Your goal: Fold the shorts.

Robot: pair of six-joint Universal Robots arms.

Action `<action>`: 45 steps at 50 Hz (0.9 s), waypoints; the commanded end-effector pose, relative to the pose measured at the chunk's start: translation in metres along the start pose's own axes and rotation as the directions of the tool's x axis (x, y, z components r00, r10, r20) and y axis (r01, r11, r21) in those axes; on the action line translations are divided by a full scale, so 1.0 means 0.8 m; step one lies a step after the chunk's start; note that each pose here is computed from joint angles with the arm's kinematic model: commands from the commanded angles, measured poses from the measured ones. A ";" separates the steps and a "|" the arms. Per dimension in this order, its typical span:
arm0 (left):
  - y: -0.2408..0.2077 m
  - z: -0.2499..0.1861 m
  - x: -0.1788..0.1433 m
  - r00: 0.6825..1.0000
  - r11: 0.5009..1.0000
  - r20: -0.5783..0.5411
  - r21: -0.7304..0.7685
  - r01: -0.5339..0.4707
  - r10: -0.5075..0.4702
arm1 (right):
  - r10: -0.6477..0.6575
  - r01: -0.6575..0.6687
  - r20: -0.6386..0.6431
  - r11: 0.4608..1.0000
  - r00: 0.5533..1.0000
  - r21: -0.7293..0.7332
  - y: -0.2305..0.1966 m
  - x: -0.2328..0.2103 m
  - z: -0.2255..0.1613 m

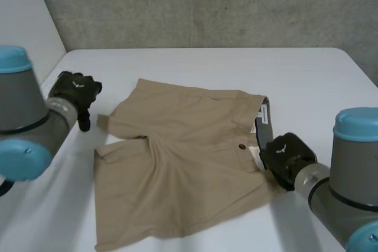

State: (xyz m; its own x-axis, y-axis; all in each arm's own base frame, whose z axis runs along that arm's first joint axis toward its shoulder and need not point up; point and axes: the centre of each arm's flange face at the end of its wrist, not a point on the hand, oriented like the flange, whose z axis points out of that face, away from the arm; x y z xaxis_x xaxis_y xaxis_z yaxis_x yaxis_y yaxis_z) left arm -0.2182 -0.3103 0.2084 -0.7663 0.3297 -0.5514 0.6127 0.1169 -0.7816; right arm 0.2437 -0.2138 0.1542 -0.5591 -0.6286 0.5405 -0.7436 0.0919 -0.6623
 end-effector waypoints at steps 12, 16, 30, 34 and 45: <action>0.048 -0.185 0.079 0.906 0.922 -0.219 -0.231 0.312 -0.362 | 0.485 -0.481 0.016 0.862 0.874 0.158 -0.046 0.037 0.024; 0.056 -0.198 0.087 0.896 0.910 -0.240 -0.281 0.304 -0.374 | 0.491 -0.488 0.015 0.860 0.871 0.151 -0.042 0.034 0.032; 0.061 -0.222 0.108 0.886 0.925 -0.315 -0.285 0.253 -0.339 | 0.281 -0.294 0.092 0.937 0.955 0.190 -0.042 0.013 0.000; 0.052 -0.227 0.104 0.888 0.935 -0.319 -0.233 0.266 -0.332 | 0.032 -0.058 0.093 0.956 0.995 0.288 -0.047 0.008 -0.043; 0.048 -0.224 0.100 0.891 0.939 -0.308 -0.195 0.283 -0.333 | -0.008 -0.009 0.127 0.991 0.992 0.130 0.020 0.015 -0.043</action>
State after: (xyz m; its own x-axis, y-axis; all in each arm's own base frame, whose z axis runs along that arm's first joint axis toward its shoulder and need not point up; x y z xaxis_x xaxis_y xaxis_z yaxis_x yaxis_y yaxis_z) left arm -0.2211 -0.1085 0.1865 -0.8239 0.5490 -0.1409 0.4036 0.3938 -0.8258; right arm 0.2288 -0.1950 0.1838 -0.4918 -0.6992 0.5189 -0.6606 -0.0886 -0.7455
